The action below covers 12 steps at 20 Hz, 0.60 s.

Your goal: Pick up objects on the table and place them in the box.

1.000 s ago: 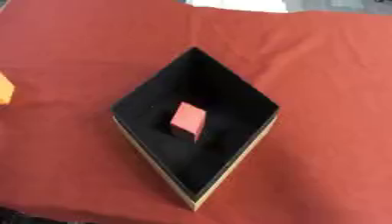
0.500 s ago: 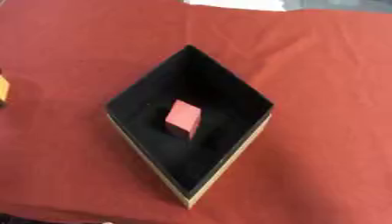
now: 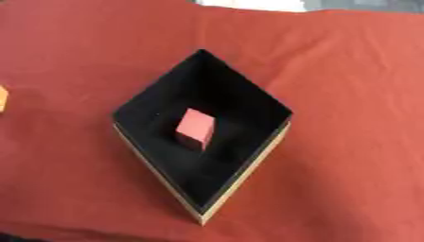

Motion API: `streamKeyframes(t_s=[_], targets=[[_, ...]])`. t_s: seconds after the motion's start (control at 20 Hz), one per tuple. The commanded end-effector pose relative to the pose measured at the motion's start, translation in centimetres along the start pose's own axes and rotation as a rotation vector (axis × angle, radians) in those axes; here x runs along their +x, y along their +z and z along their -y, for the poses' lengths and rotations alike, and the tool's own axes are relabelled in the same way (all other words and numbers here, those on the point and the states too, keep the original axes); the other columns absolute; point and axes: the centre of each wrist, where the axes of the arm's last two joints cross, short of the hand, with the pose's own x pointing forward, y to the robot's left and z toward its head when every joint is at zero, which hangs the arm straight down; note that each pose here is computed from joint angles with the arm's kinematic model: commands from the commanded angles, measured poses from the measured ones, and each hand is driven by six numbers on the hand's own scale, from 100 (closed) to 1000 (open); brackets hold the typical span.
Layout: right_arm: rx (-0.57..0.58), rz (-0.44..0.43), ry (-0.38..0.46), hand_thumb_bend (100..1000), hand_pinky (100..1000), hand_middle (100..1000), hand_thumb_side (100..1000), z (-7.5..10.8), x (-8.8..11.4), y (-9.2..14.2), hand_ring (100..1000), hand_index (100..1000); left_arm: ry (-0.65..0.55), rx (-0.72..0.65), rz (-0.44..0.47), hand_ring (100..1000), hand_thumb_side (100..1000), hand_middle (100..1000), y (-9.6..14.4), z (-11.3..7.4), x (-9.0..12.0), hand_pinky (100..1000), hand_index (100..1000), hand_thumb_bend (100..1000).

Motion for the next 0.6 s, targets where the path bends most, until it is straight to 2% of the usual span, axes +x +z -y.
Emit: streamKeyframes(t_s=[0.05, 0.15, 0.25, 0.3, 0.35, 0.4, 0.45, 0.6], targets=[[-0.008, 0.030, 0.004, 100, 819, 637, 688, 0.54, 0.48, -0.59, 699, 815, -0.029, 0.019, -0.051, 621, 273, 585, 1.47, -1.38, -1.05, 521, 735, 579], [-0.008, 0.030, 0.003, 100, 819, 637, 688, 0.54, 0.48, -0.59, 699, 815, -0.036, 0.021, -0.064, 581, 166, 544, 1.46, -1.37, -1.06, 465, 698, 548], [-0.009, 0.030, 0.003, 100, 819, 637, 688, 0.55, 0.48, -0.60, 700, 816, -0.045, 0.041, -0.073, 522, 100, 490, 1.46, -1.40, -0.96, 385, 644, 515], [-0.010, 0.029, 0.003, 100, 819, 637, 688, 0.55, 0.48, -0.60, 700, 816, -0.047, 0.050, -0.070, 522, 100, 490, 1.43, -1.36, -0.91, 385, 644, 515], [-0.010, 0.029, 0.003, 100, 819, 637, 687, 0.55, 0.48, -0.60, 700, 816, -0.049, 0.065, -0.064, 482, 100, 451, 1.45, -1.41, -0.81, 321, 596, 505], [-0.010, 0.029, 0.002, 100, 819, 637, 687, 0.54, 0.48, -0.60, 700, 816, -0.051, 0.081, -0.059, 482, 100, 451, 1.47, -1.43, -0.73, 321, 596, 505], [-0.009, 0.029, 0.002, 100, 819, 637, 686, 0.53, 0.48, -0.60, 700, 816, -0.053, 0.099, -0.054, 456, 100, 422, 1.53, -1.51, -0.62, 278, 564, 492], [-0.009, 0.029, 0.002, 100, 820, 637, 685, 0.52, 0.48, -0.59, 700, 815, -0.054, 0.140, -0.040, 440, 100, 405, 1.70, -1.75, -0.26, 253, 547, 467]])
